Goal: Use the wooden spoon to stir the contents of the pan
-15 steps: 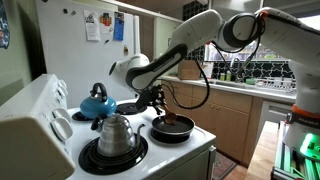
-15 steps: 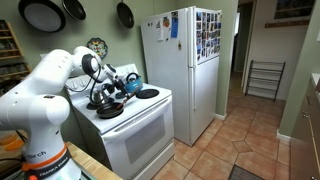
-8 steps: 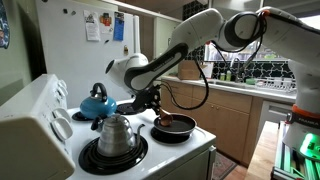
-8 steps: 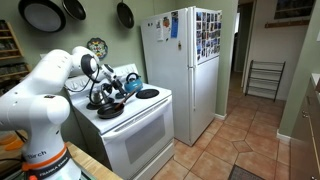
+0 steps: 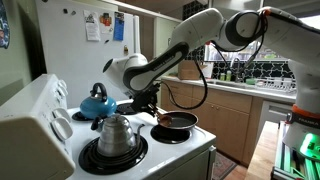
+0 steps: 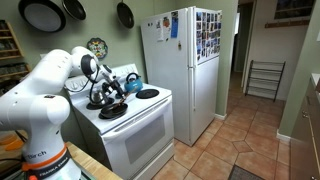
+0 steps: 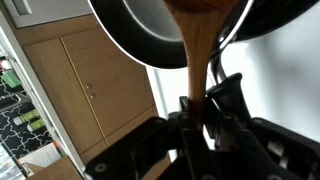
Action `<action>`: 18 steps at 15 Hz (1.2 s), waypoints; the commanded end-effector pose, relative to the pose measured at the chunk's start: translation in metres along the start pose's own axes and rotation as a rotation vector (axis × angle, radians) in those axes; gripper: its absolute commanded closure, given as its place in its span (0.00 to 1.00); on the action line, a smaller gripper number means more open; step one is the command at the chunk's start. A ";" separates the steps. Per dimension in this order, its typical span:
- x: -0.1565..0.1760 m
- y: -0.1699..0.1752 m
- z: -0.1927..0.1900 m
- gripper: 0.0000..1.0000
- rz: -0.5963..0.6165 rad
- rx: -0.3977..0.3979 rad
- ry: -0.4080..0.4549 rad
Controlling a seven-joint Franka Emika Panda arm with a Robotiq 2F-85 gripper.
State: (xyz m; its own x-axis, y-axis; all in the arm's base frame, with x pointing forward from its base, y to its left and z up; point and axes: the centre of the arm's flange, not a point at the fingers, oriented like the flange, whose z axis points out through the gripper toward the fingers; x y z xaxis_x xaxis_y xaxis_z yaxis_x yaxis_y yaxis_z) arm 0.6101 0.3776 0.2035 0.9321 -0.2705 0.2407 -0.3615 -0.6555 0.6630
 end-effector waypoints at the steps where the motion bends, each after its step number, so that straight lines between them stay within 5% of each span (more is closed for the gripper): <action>1: -0.009 0.001 0.005 0.96 -0.056 0.022 -0.012; 18: -0.007 0.011 0.005 0.96 -0.058 0.066 -0.115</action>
State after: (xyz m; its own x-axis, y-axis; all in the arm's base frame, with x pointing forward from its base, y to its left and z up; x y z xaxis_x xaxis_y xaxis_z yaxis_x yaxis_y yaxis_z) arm 0.6146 0.3731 0.2089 0.9513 -0.2577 0.1690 -0.3046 -0.7030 0.6427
